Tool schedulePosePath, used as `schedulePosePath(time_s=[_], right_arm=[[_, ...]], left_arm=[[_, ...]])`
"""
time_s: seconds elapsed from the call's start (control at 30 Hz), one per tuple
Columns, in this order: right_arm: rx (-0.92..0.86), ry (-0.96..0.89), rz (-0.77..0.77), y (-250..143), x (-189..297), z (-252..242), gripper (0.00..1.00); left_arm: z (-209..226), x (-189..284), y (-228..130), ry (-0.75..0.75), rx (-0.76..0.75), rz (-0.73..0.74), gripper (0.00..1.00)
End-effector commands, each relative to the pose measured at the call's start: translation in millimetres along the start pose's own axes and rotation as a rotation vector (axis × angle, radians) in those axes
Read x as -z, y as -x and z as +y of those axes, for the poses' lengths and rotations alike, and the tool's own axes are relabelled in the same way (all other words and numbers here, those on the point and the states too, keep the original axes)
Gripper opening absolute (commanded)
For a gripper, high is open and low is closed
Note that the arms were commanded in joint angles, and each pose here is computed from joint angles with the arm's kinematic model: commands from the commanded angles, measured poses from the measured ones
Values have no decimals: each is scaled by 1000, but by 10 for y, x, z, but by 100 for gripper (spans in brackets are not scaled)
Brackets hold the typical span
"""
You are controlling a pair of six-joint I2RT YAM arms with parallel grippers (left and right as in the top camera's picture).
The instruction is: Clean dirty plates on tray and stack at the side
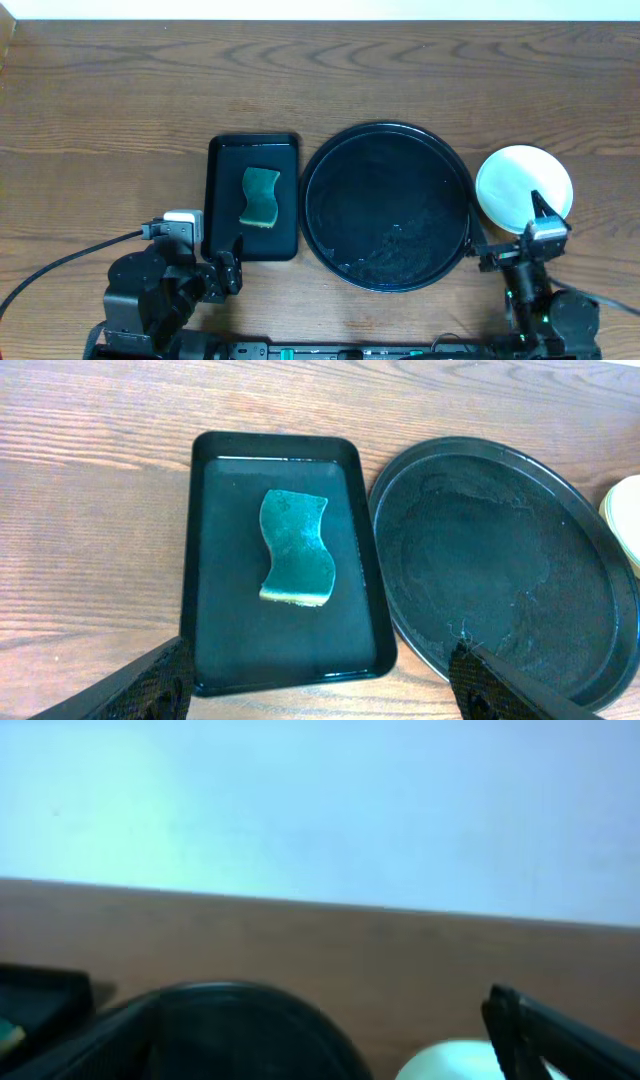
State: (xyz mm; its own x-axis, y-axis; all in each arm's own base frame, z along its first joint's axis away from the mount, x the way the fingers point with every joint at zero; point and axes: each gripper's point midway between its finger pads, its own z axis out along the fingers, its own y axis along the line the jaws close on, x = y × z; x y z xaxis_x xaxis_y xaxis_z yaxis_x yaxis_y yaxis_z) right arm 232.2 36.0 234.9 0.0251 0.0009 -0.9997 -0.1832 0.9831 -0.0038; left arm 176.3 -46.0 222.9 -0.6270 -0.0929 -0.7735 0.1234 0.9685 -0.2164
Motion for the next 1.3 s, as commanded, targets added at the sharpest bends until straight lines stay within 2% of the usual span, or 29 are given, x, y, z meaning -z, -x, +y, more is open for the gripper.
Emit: schedulePosePath(time_s=[0.0, 0.17, 0.3, 0.4, 1.27], right_arm=[[18, 14, -71, -37, -26, 38, 99], [29, 3, -167, -121, -66, 22, 99], [18, -49, -56, -403, -98, -69, 99], [6, -47, 100, -787, -90, -65, 99], [6, -42, 98, -781, -91, -55, 99]], left_arm=[[24, -2, -10, 12, 5, -2, 82], [24, -2, -10, 12, 5, -2, 82], [24, -2, -10, 12, 5, -2, 82], [24, -2, -10, 12, 5, -2, 82], [23, -2, -9, 12, 5, -2, 82]])
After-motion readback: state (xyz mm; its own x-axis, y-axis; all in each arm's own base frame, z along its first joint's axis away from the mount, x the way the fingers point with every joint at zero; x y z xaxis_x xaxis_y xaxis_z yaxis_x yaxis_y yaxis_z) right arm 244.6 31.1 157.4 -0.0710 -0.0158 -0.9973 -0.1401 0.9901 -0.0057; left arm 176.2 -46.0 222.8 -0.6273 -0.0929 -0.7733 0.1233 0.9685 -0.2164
